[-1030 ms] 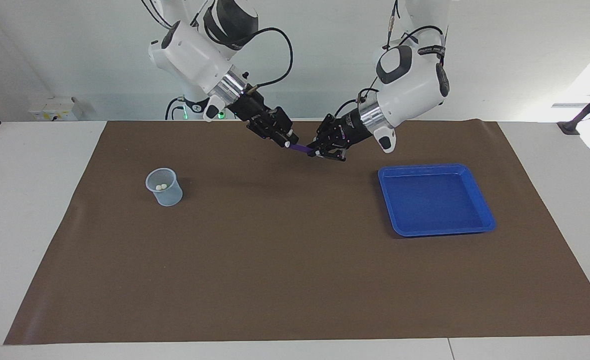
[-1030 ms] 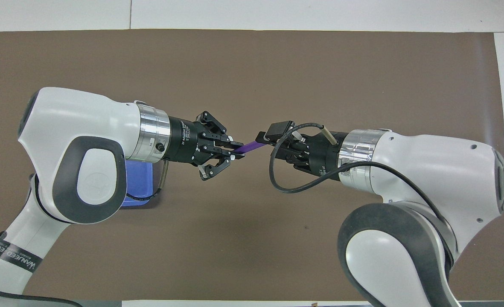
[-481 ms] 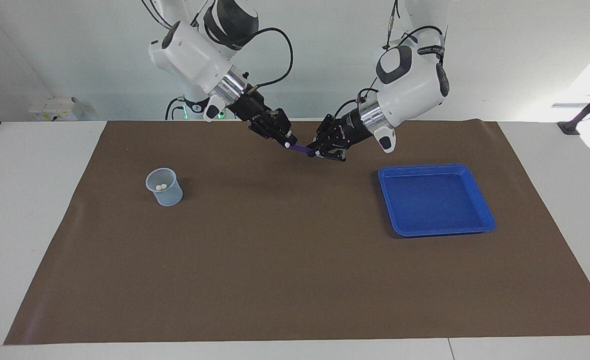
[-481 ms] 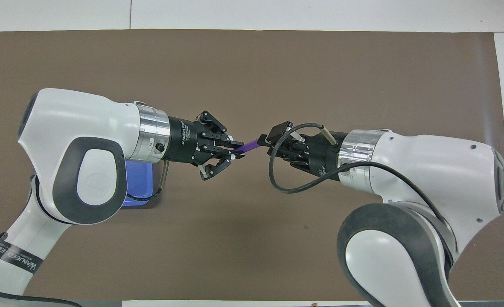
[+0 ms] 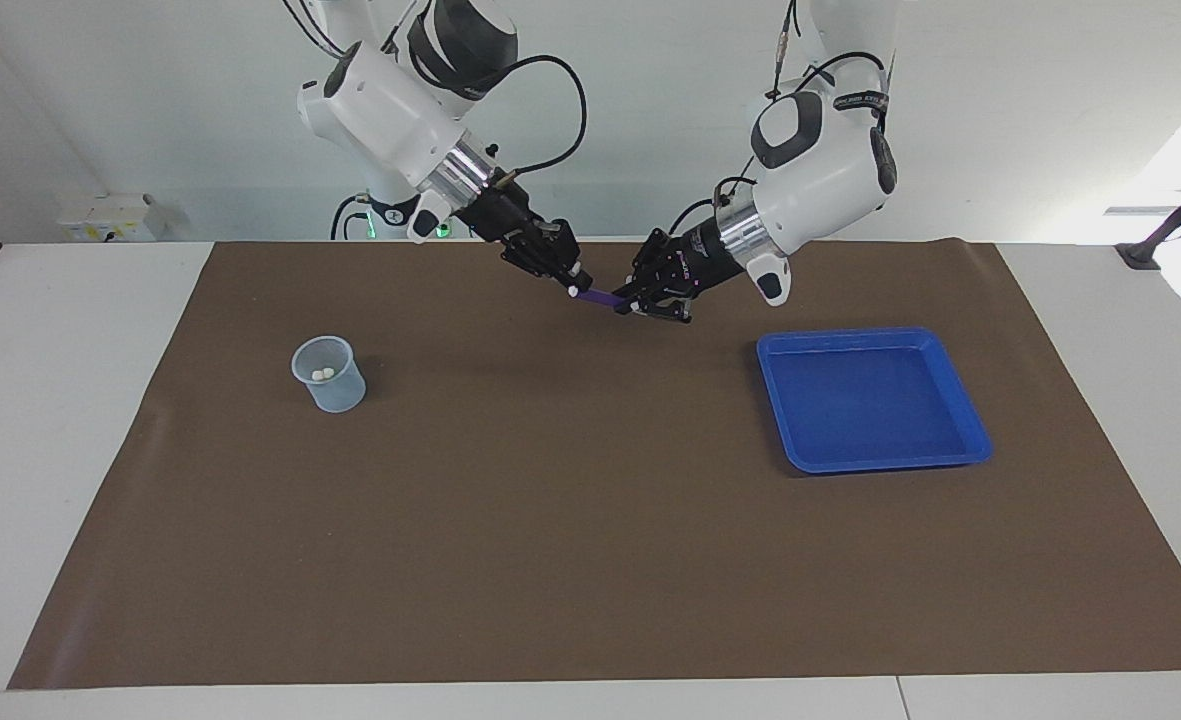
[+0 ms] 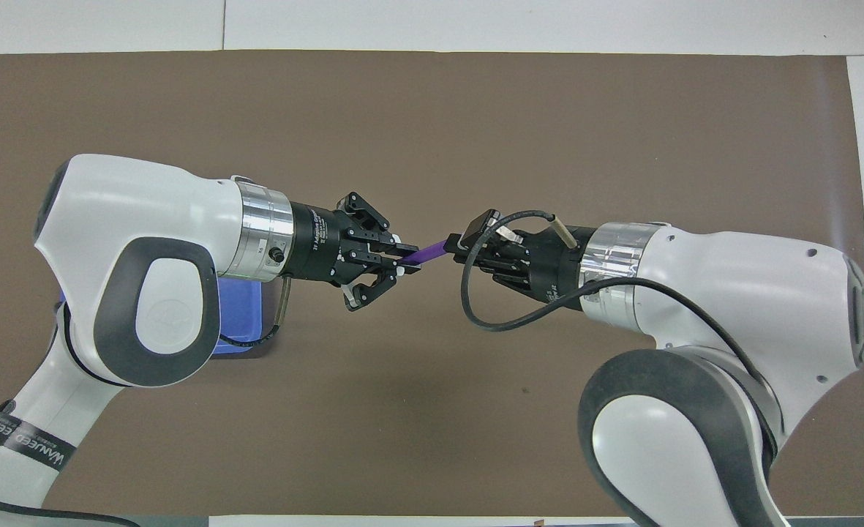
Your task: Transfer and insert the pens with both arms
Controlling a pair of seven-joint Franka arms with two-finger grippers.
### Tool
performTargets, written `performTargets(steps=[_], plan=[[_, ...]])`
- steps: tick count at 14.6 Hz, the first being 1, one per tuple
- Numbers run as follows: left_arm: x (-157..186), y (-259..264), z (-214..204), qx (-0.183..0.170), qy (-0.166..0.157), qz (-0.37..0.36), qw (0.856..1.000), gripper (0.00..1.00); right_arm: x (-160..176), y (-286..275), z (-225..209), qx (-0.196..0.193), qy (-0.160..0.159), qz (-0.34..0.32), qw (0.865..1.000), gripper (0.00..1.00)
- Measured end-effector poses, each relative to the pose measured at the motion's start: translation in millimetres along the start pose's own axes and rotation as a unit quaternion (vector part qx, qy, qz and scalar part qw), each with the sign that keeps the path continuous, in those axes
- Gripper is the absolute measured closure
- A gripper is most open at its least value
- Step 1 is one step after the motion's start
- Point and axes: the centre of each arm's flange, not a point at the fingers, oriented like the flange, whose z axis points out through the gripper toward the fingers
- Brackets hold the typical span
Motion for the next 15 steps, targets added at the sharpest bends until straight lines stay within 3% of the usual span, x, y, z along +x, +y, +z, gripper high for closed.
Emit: performTargets(steps=[2,3,10,12,15], plan=[[-0.4,-0.2,0.2,-0.001,0.000,0.000,1.000,0.84,0.4,0.1,-0.3,0.000,0.000,0.001,1.000,0.83],[-1.4,-0.7,0.7,-0.002,-0.001,0.001,1.000,0.79,1.1,0.6,-0.4,0.000,0.001,0.002,1.000,0.83],[-11.2,-9.8,4.4,-0.002,-0.003,0.007,1.000,0.01,2.1,2.6,0.3,-0.003,0.000,0.005,1.000,0.83],[-11.0,-9.6,4.3,-0.003,-0.003,0.007,1.000,0.00,4.2,6.6,0.0,-0.025,-0.002,-0.022,0.999,0.83],[-10.5,-9.5,4.0,-0.004,-0.002,0.009,1.000,0.00,27.6,23.7,-18.8,-0.089,-0.023,-0.111,0.989,0.83]])
